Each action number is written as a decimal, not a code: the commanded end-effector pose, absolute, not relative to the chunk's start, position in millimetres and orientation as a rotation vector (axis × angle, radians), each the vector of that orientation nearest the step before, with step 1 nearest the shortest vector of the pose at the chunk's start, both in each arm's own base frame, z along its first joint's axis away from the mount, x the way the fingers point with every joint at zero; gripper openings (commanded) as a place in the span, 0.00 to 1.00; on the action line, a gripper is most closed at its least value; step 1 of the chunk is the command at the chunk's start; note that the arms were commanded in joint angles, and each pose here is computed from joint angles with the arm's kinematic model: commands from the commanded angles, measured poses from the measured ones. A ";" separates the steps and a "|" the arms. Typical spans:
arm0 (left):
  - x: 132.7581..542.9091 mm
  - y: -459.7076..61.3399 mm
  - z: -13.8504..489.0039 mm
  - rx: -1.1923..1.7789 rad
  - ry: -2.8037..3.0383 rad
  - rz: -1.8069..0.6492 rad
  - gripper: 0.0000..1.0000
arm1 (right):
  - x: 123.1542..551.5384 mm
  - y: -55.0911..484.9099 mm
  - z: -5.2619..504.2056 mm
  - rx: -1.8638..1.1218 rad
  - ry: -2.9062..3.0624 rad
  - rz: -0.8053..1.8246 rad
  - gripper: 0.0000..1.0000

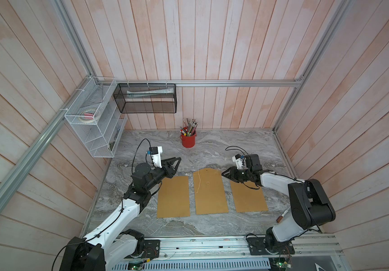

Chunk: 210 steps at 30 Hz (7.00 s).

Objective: Open the file bag
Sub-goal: Place the file bag at the center of the board, then pick up the file bag from the center of the board.

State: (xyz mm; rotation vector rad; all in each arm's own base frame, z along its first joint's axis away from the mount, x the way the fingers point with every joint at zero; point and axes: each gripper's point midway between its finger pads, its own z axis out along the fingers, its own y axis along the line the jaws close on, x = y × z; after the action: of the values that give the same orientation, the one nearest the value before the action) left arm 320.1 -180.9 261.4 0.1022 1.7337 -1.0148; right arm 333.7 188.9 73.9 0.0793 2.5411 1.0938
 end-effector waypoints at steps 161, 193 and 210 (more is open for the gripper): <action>315.1 -150.1 203.2 -0.215 2.067 -0.988 0.68 | 294.2 367.3 222.5 -0.520 2.167 1.568 0.00; 318.2 -189.3 247.1 -0.014 1.870 -1.303 0.51 | 307.4 336.7 270.5 -0.534 1.983 1.684 0.00; 323.0 -185.2 249.0 -0.031 1.846 -1.269 0.00 | 308.4 339.1 266.7 -0.505 1.977 1.733 0.05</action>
State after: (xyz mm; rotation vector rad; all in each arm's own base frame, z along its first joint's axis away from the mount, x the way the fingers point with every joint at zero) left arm 322.5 -183.2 245.8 -0.0542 1.8627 -1.2808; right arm 314.4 334.8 256.7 -0.4629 2.0298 1.7042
